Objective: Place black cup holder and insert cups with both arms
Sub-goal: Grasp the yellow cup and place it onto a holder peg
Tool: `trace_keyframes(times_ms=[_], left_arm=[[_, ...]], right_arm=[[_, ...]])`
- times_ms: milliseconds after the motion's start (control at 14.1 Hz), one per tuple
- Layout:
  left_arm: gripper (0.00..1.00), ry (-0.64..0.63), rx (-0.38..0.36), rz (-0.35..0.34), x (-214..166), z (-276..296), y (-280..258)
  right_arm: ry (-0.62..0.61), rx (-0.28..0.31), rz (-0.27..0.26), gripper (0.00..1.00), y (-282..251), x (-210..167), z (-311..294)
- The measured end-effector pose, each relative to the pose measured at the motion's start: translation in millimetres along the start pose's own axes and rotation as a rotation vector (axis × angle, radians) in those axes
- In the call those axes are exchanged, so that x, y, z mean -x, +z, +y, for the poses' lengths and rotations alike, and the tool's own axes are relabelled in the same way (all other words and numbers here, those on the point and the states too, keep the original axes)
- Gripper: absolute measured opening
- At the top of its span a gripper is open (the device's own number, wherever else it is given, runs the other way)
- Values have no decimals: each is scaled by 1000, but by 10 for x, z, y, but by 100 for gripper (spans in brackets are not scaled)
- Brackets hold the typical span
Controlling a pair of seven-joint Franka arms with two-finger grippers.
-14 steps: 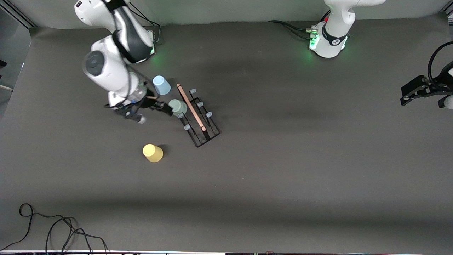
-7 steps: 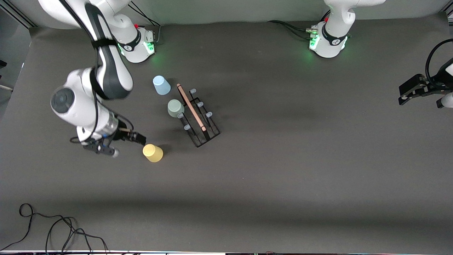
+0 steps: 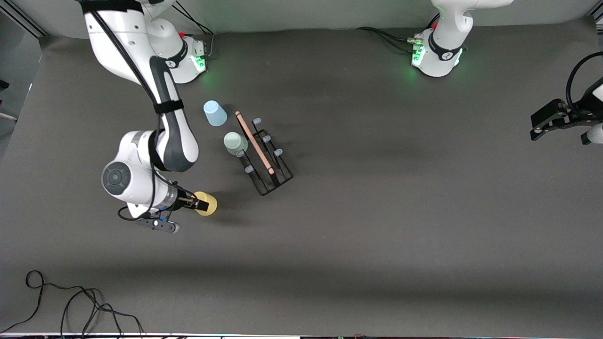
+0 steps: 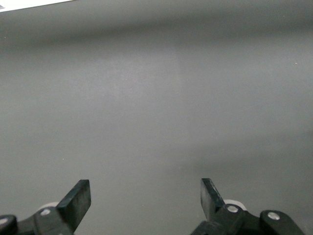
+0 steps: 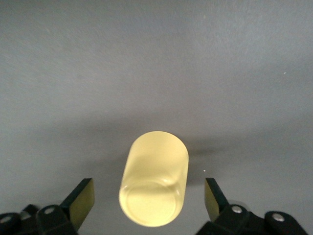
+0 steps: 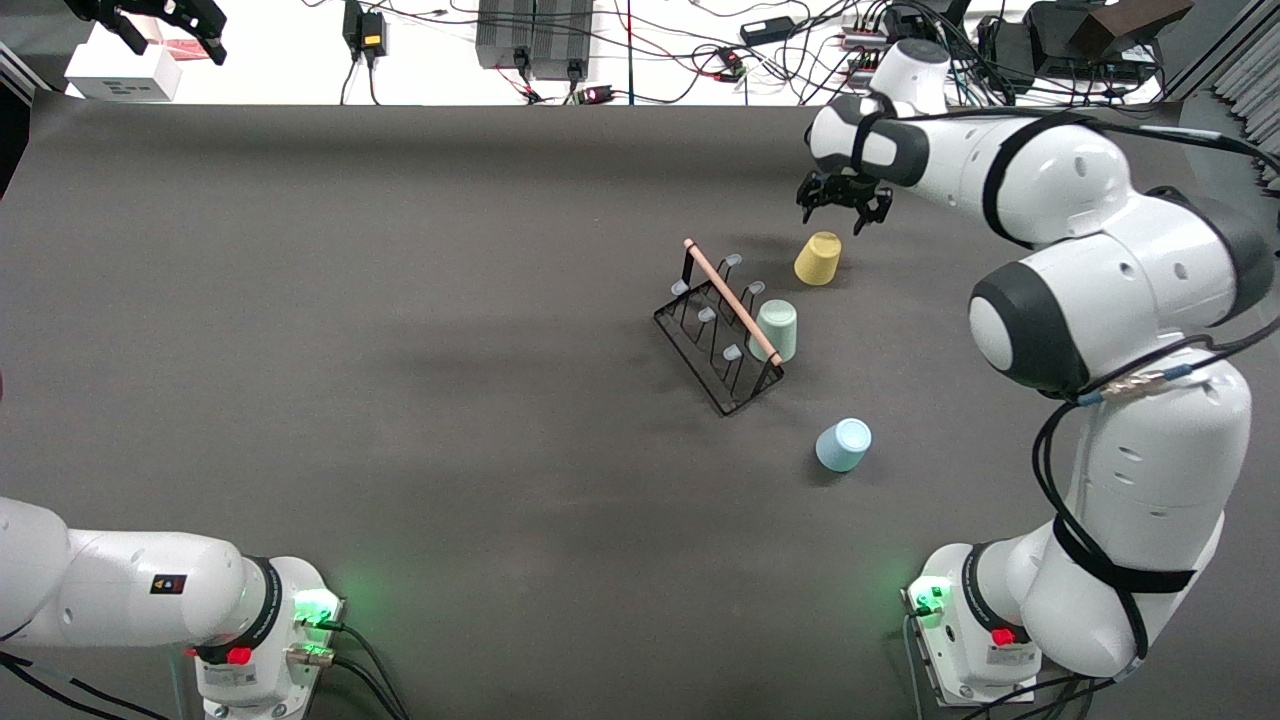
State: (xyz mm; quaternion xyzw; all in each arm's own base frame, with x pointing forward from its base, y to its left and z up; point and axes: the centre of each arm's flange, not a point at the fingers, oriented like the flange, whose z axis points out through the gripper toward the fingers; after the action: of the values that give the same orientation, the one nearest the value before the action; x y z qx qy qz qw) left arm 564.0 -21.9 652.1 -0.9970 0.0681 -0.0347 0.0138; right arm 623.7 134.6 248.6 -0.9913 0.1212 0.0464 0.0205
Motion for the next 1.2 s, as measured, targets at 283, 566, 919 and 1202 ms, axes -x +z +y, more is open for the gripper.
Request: trace_keyframes(times_ms=[283, 566, 919, 1202], left_arm=[[100, 18, 2, 1, -9, 103, -3], [100, 19, 2, 1, -11, 114, -3], [100, 5, 2, -6, -4, 41, 16], [100, -23, 0, -10, 2, -122, 42]], right_arm=[[-19, -23, -48, 100, 266, 43, 74], [-13, -44, -46, 93, 341, 57, 84], [-12, -55, -39, 68, 303, 47, 62], [40, -124, -74, 68, -184, 112, -87]])
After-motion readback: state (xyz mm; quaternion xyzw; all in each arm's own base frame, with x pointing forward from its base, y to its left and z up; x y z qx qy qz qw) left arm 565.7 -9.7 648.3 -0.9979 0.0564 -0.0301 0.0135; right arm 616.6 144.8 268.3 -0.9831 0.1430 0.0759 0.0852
